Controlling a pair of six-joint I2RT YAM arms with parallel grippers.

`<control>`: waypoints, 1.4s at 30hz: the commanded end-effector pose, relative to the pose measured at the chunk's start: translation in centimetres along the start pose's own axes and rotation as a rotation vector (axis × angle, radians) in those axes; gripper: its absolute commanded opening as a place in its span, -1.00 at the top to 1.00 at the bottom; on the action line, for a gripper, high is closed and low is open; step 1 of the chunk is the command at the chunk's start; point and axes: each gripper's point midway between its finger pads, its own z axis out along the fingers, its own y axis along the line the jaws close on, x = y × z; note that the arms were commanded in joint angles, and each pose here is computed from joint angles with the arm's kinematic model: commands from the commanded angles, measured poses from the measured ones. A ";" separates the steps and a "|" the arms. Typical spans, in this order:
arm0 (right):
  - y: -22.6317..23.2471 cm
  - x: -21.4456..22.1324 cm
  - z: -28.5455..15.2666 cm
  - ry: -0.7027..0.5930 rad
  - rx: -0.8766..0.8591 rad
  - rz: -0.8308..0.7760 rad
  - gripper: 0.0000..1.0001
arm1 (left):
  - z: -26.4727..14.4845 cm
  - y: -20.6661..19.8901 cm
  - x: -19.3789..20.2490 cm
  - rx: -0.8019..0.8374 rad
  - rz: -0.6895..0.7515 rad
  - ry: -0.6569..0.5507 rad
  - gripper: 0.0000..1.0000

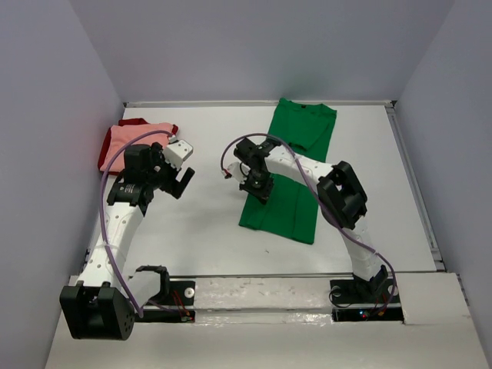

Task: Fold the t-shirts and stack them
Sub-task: Fold the tshirt

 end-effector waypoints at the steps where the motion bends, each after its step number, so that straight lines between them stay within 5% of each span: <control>1: 0.7 0.3 0.4 0.000 -0.016 -0.007 1.00 | -0.3 0.4 -0.7 -0.021 0.012 -0.038 -0.98; 21: 2.1 6.8 -3.1 0.056 0.070 0.035 1.00 | -0.3 -0.1 -1.4 0.011 0.014 -0.071 -0.98; 34: 1.4 0.2 -1.7 -0.031 -0.021 0.016 1.00 | -0.4 -0.4 -0.8 0.006 0.016 -0.064 -0.98; 42: 2.3 -1.2 -2.1 -0.046 -0.075 0.000 0.61 | -0.2 -0.3 -0.4 0.001 0.018 -0.049 -0.98</control>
